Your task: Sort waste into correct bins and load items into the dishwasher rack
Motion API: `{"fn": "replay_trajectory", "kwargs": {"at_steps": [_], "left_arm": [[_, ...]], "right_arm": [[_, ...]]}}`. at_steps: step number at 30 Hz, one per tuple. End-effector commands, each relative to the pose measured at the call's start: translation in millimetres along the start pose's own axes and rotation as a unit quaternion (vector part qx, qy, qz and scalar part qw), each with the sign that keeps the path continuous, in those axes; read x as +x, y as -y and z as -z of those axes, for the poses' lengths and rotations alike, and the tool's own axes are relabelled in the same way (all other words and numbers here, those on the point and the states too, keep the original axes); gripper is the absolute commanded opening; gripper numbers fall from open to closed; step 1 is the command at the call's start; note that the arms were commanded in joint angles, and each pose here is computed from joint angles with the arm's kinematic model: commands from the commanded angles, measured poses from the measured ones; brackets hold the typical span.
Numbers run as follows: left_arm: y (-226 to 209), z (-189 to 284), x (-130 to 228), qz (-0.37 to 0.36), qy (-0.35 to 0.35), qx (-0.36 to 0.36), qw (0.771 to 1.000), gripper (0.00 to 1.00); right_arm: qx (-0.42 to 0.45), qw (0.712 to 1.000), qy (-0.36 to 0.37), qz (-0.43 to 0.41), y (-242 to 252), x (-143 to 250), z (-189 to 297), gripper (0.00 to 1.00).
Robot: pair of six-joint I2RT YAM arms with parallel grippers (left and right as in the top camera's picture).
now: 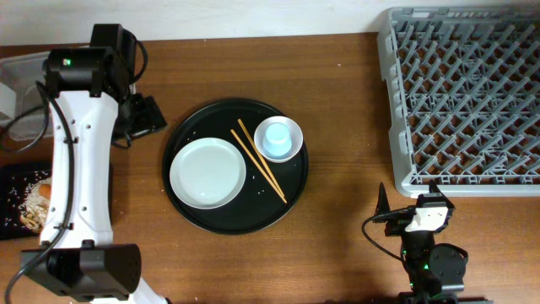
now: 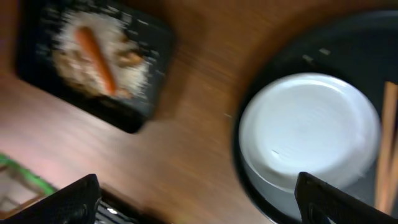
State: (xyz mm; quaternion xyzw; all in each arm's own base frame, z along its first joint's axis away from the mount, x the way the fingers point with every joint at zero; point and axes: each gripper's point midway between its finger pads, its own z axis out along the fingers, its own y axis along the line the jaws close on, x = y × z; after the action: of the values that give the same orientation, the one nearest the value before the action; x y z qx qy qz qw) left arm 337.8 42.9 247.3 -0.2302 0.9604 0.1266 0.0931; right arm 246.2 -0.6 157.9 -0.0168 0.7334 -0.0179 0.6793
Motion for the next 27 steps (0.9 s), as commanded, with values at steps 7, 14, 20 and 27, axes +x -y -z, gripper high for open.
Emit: {"fn": "replay_trajectory", "kwargs": {"at_steps": [7,14,20,27], "left_arm": [[-70,-10,-24,0.098,0.018,-0.051,0.994,0.99],[-93,-16,-25,0.133,0.007,-0.054,0.990,0.99],[-94,-16,-25,0.133,0.007,-0.054,0.990,0.99],[-93,-16,-25,0.133,0.007,-0.054,0.990,0.99]], "right_arm": [[-0.344,0.937,0.058,0.011,-111,-22,42,0.99],[-0.665,0.741,0.087,0.048,-171,-21,155,0.98],[-0.659,0.746,0.083,0.041,-170,-23,153,0.98],[-0.522,0.843,0.104,-0.077,-148,-74,105,0.98]]}}
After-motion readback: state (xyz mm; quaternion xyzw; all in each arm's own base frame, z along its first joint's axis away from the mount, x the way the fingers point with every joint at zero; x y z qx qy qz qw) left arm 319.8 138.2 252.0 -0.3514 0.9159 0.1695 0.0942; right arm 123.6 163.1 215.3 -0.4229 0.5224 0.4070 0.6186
